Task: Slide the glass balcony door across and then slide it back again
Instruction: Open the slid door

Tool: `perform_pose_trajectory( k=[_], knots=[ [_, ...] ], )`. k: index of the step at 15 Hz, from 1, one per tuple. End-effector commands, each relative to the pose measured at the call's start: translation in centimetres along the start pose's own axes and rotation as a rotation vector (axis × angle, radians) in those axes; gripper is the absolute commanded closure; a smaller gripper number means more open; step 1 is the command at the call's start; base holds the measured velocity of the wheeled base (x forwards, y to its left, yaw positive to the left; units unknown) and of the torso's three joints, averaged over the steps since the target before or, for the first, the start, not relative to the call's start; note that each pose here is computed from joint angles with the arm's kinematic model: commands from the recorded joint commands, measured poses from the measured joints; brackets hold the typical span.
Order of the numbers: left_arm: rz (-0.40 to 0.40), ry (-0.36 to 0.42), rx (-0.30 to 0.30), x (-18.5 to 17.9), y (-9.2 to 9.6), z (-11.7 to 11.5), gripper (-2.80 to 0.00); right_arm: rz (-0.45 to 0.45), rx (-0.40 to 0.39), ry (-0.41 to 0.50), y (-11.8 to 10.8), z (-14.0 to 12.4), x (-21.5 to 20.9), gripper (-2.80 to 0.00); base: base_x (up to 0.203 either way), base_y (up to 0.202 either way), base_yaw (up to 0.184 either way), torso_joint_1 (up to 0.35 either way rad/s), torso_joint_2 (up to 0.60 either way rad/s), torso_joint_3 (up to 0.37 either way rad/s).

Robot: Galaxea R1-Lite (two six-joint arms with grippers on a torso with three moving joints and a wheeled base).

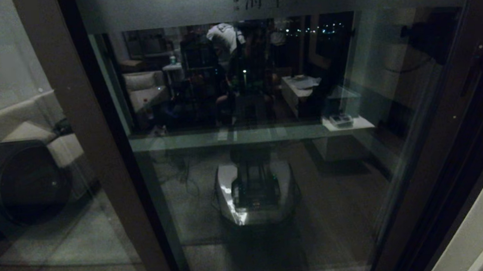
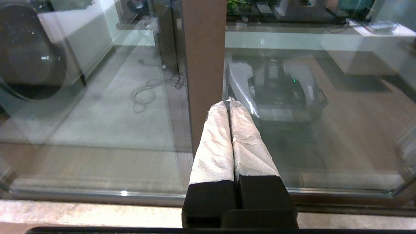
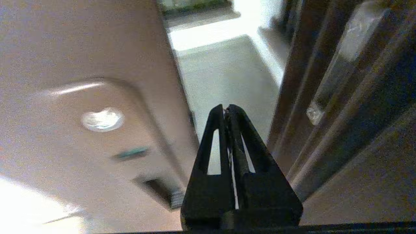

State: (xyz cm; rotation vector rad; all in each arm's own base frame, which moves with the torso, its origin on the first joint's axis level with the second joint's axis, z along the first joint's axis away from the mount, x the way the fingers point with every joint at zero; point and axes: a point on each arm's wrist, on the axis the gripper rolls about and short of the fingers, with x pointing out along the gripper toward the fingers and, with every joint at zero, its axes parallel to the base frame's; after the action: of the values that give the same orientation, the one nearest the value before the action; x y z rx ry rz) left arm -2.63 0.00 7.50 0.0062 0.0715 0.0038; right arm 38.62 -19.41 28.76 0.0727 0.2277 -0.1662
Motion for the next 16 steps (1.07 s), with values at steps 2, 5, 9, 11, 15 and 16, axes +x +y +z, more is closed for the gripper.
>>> perform_pose_trajectory(
  k=[2,5,9,11,15,16],
  knots=[
    [0.001,0.002,0.000,0.0,0.0,0.0,0.00,0.017,-0.001,-0.002,0.6,0.4,-0.5,0.00,0.000,0.000,0.000,0.000,0.00,0.000],
    [0.001,0.001,0.000,0.0,0.0,0.0,0.00,0.025,-0.004,-0.006,1.0,0.6,-0.7,0.00,0.000,0.000,0.000,0.000,0.00,0.000],
    [0.001,0.001,0.000,0.0,0.0,0.0,0.00,0.029,-0.006,-0.009,1.2,0.8,-0.8,0.00,0.000,0.000,0.000,0.000,0.00,0.000],
    [0.001,0.001,0.000,0.0,0.0,0.0,0.00,0.036,-0.007,-0.011,1.6,0.9,-0.9,0.00,0.000,0.000,0.000,0.000,0.00,0.000],
    [0.001,0.001,0.000,0.0,0.0,0.0,0.00,0.051,-0.011,-0.012,2.4,1.1,-1.1,0.00,0.000,0.000,0.000,0.000,0.00,0.000],
    [0.001,0.001,0.000,0.0,0.0,0.0,0.00,0.052,-0.012,-0.013,2.5,1.1,-1.2,0.00,0.000,0.000,0.000,0.000,0.00,0.000]
  ],
)
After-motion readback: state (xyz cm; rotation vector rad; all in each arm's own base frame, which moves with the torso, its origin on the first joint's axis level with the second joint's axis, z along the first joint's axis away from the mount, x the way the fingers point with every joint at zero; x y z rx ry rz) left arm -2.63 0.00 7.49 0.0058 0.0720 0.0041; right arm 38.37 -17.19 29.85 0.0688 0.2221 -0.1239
